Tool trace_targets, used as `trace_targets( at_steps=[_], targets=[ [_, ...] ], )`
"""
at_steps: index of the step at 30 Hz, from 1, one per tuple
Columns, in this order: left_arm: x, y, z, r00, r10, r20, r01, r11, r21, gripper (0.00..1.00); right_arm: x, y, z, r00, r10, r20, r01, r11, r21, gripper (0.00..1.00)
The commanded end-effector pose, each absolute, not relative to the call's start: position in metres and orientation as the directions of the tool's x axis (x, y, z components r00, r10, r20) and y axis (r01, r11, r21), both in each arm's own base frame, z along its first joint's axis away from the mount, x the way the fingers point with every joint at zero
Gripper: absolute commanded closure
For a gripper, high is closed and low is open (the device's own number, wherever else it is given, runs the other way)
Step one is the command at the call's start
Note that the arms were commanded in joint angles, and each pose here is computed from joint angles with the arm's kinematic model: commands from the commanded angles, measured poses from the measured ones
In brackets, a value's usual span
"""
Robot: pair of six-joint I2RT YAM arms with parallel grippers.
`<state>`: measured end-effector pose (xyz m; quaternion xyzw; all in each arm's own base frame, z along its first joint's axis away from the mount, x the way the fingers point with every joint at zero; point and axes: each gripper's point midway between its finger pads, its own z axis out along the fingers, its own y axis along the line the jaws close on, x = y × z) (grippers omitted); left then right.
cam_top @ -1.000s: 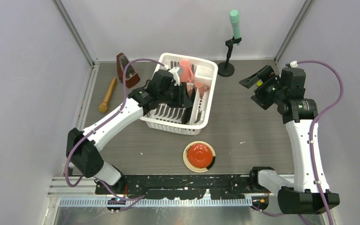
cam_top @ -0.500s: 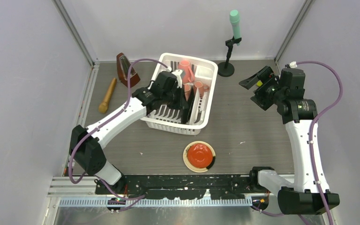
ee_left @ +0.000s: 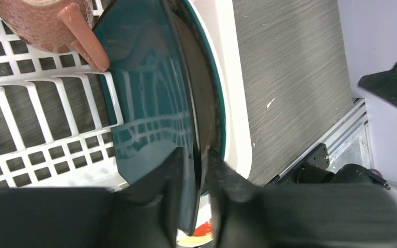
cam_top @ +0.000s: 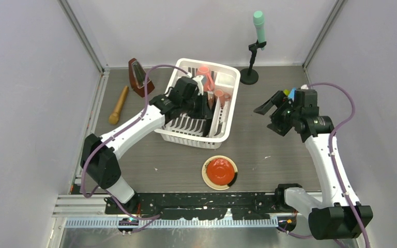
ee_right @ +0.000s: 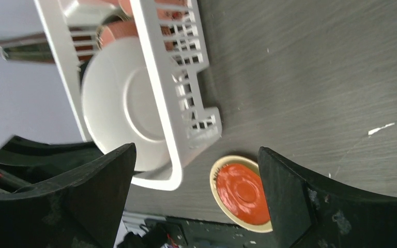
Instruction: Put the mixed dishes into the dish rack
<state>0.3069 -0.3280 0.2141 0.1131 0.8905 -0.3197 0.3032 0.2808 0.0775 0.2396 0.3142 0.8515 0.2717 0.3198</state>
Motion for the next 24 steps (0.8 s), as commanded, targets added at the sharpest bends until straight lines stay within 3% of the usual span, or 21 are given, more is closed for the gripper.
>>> trace_targets(
  at_steps=[1,5,12,21,23,24],
  targets=[
    [0.31,-0.331,0.22,-0.788,-0.022,-0.616,0.385,0.763,-0.52,0.67,0.265,0.1,0.213,-0.683,0.631,-0.367,0.286,0.694,0.66,0.06],
    [0.306,-0.322,0.232,-0.781,-0.038,-0.623,0.372,0.773,-0.514,0.52,0.246,0.127,0.174,-0.758,0.543,-0.361,0.258,0.758,0.599,0.07],
    [0.299,-0.31,0.271,-0.738,-0.046,-0.673,0.409,0.762,-0.502,0.42,0.223,0.152,0.111,-0.831,0.478,-0.283,0.252,0.778,0.575,0.2],
    [0.291,-0.278,0.319,-0.625,-0.043,-0.78,0.456,0.79,-0.409,0.2,0.18,0.165,0.054,-0.875,0.442,-0.197,0.275,0.789,0.549,0.3],
    [0.288,-0.27,0.323,-0.57,-0.007,-0.822,0.502,0.789,-0.355,0.04,0.172,0.169,0.05,-0.882,0.434,-0.186,0.269,0.786,0.557,0.34],
    [0.289,-0.264,0.323,-0.543,0.0,-0.84,0.505,0.799,-0.327,0.01,0.167,0.171,0.047,-0.886,0.429,-0.174,0.269,0.784,0.559,0.37]
  ],
)
